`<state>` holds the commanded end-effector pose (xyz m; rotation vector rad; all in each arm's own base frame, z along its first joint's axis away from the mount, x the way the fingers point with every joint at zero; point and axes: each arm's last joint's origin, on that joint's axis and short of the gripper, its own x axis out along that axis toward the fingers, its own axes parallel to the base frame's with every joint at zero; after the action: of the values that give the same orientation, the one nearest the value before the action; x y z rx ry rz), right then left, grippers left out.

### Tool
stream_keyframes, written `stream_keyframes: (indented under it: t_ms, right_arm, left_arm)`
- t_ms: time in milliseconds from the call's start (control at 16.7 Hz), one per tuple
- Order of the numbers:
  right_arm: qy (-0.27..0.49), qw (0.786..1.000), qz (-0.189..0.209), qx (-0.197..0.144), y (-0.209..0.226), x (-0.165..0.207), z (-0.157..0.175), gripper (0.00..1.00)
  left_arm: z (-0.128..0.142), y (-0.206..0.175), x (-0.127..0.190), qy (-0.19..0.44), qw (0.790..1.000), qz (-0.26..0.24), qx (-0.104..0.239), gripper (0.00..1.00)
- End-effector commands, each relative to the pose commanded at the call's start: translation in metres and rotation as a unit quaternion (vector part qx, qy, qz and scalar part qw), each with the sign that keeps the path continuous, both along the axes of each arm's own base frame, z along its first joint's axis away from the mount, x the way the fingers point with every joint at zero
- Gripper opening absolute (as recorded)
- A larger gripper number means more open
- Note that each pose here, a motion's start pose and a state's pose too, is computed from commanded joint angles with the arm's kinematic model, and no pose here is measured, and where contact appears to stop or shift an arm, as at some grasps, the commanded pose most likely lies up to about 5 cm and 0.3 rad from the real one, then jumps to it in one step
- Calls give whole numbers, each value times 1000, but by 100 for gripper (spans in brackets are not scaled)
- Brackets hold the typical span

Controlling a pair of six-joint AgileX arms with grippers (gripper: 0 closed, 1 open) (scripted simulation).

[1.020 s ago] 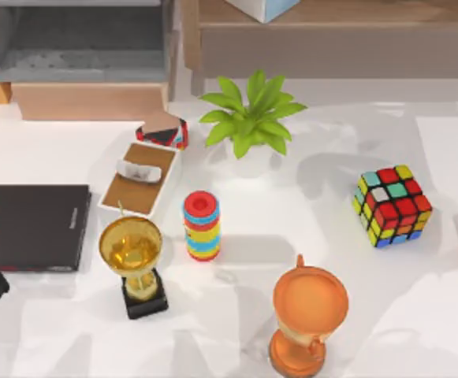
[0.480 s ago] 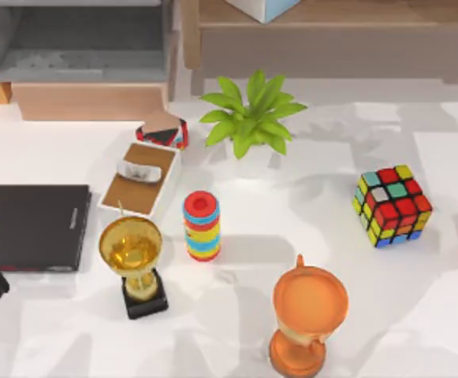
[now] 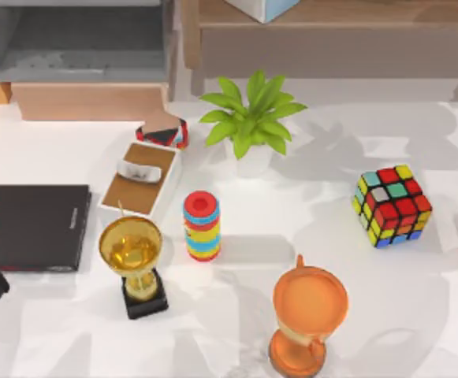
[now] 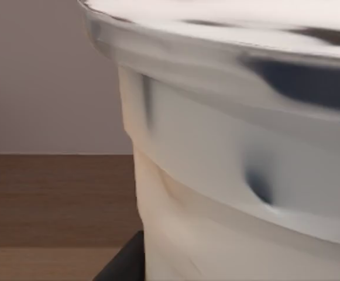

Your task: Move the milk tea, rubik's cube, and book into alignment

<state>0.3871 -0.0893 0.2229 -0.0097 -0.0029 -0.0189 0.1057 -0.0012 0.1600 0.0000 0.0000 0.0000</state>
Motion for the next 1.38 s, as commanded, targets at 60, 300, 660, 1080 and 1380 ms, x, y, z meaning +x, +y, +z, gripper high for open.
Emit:
stream_keyframes:
  t_ms: [60,300,660,1080,1380]
  right_arm:
    - [0,1000,0,0,0,0,0,0]
    - [-5,1000,2,-2,-3,-5,-3,0]
    - [-17,1000,-18,-20,-40,-39,-35,0]
    - [15,1000,-6,-2,-57,-66,-100,0]
    - [20,1000,-6,2,-58,-70,-107,0]
  left_arm:
    - [0,0,0,0,1000,0,0,100]
    - [0,0,0,0,1000,0,0,100]
    - [0,0,0,0,1000,0,0,100]
    - [0,0,0,0,1000,0,0,100]
    - [0,0,0,0,1000,0,0,100]
